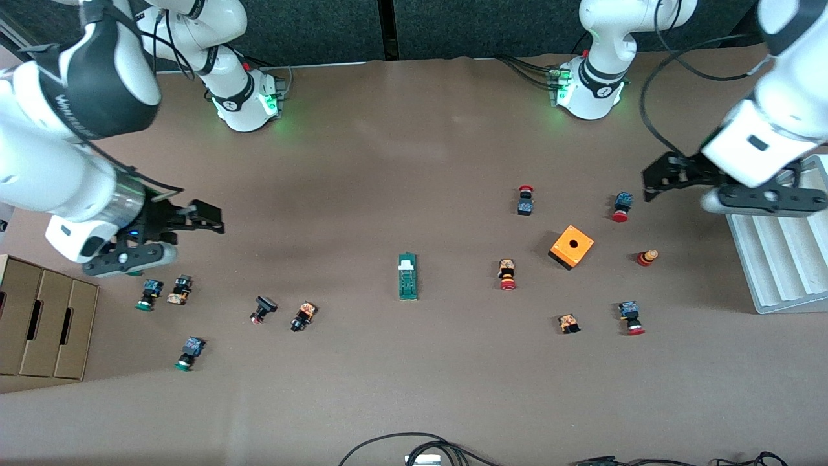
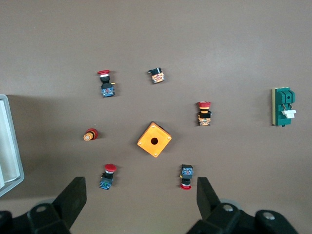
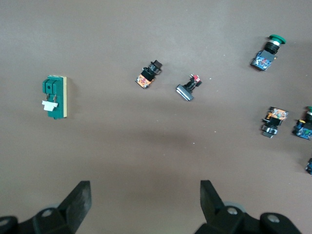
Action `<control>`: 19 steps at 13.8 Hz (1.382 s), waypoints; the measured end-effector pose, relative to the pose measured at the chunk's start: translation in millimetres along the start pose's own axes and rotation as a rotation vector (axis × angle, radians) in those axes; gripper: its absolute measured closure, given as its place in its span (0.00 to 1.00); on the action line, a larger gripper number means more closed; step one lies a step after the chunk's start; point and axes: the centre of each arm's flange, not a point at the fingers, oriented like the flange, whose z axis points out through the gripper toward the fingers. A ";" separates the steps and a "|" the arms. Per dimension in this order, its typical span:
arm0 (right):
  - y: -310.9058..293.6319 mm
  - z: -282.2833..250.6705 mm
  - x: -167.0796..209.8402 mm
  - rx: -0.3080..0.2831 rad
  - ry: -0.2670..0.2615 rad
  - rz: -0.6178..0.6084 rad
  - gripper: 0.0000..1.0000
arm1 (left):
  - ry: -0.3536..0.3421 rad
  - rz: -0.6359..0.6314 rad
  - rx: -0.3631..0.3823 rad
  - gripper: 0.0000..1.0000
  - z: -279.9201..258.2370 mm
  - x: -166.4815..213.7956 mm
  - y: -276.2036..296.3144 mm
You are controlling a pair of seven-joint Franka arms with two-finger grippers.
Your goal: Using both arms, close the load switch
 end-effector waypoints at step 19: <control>129.8 -14.5 -0.4 0.000 0.027 -0.073 0.00 | 0.422 -0.095 0.125 0.00 -8.4 -162.4 354.9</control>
